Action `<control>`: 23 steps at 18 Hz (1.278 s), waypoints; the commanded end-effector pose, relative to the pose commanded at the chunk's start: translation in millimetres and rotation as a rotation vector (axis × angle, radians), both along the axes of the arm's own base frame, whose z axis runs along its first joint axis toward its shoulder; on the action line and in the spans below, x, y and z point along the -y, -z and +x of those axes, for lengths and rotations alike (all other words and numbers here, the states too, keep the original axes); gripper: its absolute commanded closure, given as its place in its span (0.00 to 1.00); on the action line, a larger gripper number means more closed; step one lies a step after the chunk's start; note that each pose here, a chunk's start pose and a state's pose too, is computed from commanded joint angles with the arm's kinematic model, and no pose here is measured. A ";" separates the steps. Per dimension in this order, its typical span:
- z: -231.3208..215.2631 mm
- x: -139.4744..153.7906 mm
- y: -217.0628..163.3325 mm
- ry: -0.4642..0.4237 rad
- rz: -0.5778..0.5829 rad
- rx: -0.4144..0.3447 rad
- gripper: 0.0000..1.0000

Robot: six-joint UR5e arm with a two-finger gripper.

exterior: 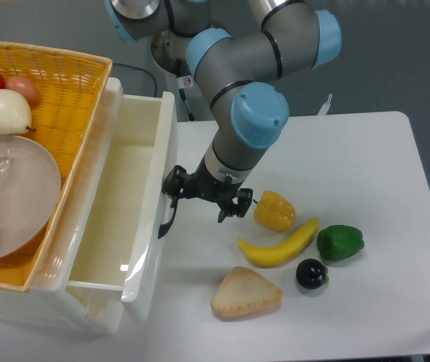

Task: Slide open the top white drawer

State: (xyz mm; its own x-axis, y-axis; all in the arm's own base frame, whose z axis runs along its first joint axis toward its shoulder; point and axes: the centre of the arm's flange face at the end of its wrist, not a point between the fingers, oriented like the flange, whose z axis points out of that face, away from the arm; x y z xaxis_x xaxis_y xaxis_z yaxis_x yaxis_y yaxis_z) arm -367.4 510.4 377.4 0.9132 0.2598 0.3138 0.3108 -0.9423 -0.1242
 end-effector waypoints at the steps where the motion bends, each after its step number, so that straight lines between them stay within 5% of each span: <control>1: -0.2 0.0 -0.1 0.000 0.000 -0.002 0.00; 18: -37.5 18.7 -15.9 -0.051 0.025 -0.034 0.00; 23: -51.1 35.5 -14.4 0.123 0.024 -0.111 0.00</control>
State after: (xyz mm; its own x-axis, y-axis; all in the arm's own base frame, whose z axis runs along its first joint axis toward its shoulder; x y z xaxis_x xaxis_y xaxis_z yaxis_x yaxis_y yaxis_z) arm -418.5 474.9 391.7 0.9672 0.1377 0.2136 0.1764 -0.9688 -0.1740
